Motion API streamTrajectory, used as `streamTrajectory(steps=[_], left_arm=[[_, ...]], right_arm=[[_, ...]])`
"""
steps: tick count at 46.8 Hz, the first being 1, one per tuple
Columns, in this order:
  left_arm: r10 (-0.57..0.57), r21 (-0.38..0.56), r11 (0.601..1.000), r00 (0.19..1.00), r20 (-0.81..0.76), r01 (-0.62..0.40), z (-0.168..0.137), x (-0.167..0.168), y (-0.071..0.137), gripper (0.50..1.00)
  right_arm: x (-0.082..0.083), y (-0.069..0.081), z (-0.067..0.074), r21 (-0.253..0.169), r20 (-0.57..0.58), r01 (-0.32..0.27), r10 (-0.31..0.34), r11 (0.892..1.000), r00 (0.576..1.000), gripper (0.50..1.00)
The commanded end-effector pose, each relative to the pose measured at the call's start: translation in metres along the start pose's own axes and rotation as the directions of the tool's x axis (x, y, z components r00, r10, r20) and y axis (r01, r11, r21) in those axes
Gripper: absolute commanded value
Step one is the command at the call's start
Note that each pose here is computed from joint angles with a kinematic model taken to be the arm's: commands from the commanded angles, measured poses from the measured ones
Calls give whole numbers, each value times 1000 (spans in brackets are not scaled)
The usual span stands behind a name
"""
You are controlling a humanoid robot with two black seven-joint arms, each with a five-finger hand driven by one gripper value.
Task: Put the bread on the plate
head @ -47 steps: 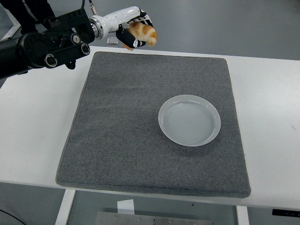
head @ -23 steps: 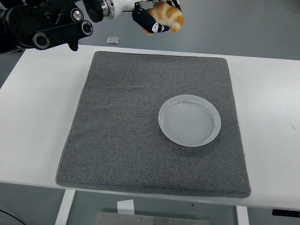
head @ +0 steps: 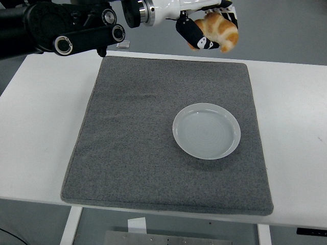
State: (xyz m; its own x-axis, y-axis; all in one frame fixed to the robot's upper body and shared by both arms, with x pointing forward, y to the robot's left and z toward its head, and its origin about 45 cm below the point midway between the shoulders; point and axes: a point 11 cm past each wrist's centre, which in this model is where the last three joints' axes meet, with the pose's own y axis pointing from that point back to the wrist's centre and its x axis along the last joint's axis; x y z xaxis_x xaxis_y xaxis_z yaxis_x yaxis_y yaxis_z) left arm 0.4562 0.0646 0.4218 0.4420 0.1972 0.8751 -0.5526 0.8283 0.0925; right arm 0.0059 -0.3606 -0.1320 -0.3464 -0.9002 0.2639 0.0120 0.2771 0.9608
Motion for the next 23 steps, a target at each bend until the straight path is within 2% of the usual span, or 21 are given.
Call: streamTrajectory(steps=[1, 13, 23], left_arm=[[-27, -30, 999, 1000, -10, 27, 7, -12, -8, 500], [-97, -69, 993, 995, -23, 95, 16, -48, -25, 500], [-137, -60, 989, 991, -11, 136, 7, -74, -30, 500]], right_arm=[[0, 0, 0, 0, 0, 0, 0, 1000, 1000, 952], [0, 0, 0, 0, 0, 0, 0, 1000, 1000, 952], [0, 0, 0, 0, 0, 0, 0, 1000, 1000, 952]])
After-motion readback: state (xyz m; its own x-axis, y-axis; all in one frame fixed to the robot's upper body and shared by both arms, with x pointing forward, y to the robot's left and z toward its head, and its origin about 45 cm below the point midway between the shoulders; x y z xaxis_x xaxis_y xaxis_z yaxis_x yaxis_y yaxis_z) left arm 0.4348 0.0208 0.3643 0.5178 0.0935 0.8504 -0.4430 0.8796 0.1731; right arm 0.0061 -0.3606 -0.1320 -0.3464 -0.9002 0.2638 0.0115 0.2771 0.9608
